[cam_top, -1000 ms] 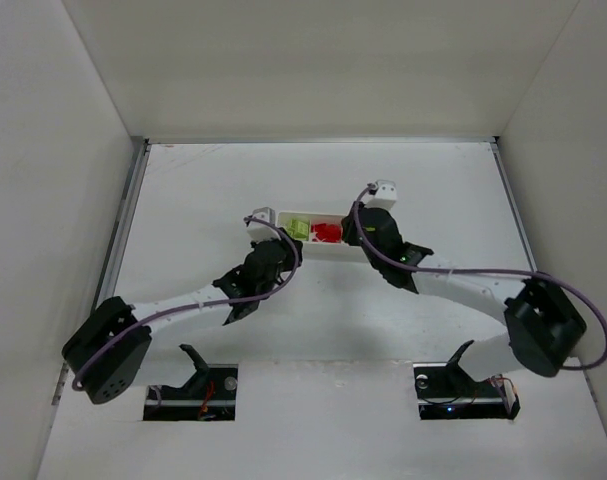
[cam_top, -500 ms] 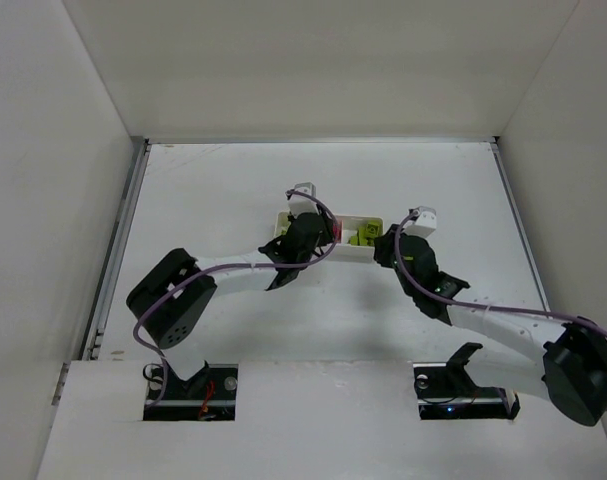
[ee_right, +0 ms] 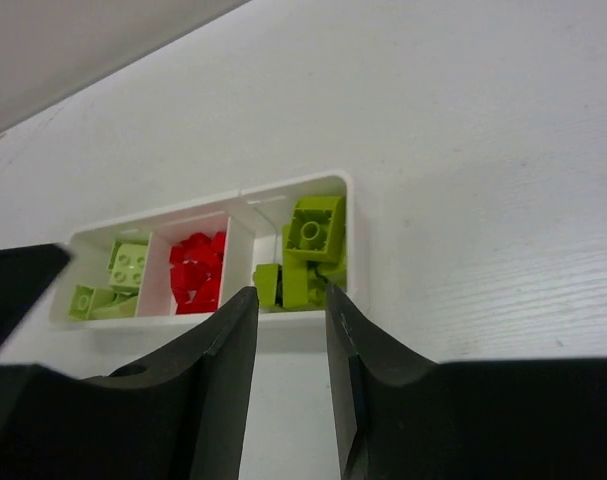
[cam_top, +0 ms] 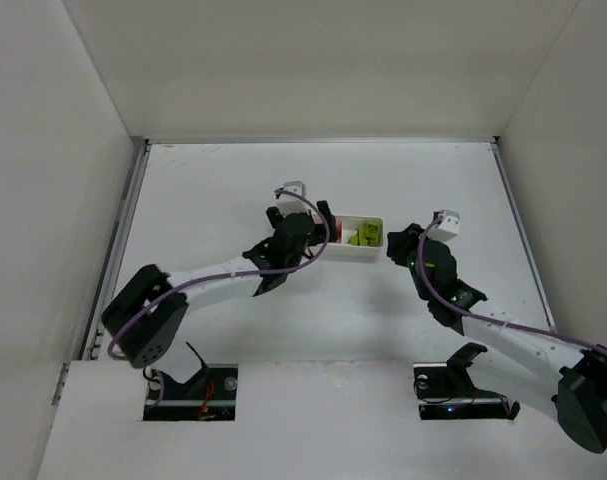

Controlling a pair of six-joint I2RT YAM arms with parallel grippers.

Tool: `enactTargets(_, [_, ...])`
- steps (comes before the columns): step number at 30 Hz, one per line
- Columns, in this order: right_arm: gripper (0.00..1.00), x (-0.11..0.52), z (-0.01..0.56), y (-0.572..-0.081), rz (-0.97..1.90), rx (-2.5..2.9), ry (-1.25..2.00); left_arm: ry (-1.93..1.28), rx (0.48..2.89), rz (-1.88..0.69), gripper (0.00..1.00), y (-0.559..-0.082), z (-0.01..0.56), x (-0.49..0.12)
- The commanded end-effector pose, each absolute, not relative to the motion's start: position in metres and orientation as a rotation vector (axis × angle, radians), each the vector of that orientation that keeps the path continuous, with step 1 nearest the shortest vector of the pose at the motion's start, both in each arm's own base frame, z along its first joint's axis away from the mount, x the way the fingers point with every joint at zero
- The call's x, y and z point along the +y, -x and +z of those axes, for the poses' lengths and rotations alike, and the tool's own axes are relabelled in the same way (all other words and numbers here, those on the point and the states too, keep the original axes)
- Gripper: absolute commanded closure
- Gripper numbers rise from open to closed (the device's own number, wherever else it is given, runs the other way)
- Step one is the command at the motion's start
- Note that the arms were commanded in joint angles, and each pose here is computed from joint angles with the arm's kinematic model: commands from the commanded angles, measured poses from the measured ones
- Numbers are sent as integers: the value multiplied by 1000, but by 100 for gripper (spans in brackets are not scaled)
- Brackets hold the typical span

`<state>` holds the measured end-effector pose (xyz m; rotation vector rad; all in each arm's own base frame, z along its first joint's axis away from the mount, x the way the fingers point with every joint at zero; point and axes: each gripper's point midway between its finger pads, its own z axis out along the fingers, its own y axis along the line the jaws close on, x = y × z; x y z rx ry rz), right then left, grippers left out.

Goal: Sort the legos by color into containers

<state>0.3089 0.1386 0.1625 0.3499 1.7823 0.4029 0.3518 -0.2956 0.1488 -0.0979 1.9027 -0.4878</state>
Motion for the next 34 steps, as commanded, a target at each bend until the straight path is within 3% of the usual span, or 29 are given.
enactTargets(1, [60, 121, 180, -313, 411, 1682, -446, 175, 1788, -456, 0, -342, 196, -250])
enactTargets(10, [48, 85, 159, -320, 294, 1669, -575, 461, 1782, -268, 0, -279, 172, -102])
enactTargets(14, [36, 64, 146, -323, 205, 1647, -637, 509, 1853, -282, 0, -252, 147, -83])
enactTargets(18, [31, 52, 129, -324, 147, 1655, -665, 593, 1937, -237, 0, -232, 119, -66])
enactTargets(34, [25, 54, 119, -329, 154, 1667, -661, 545, 2002, -256, 0, -225, 113, -75])
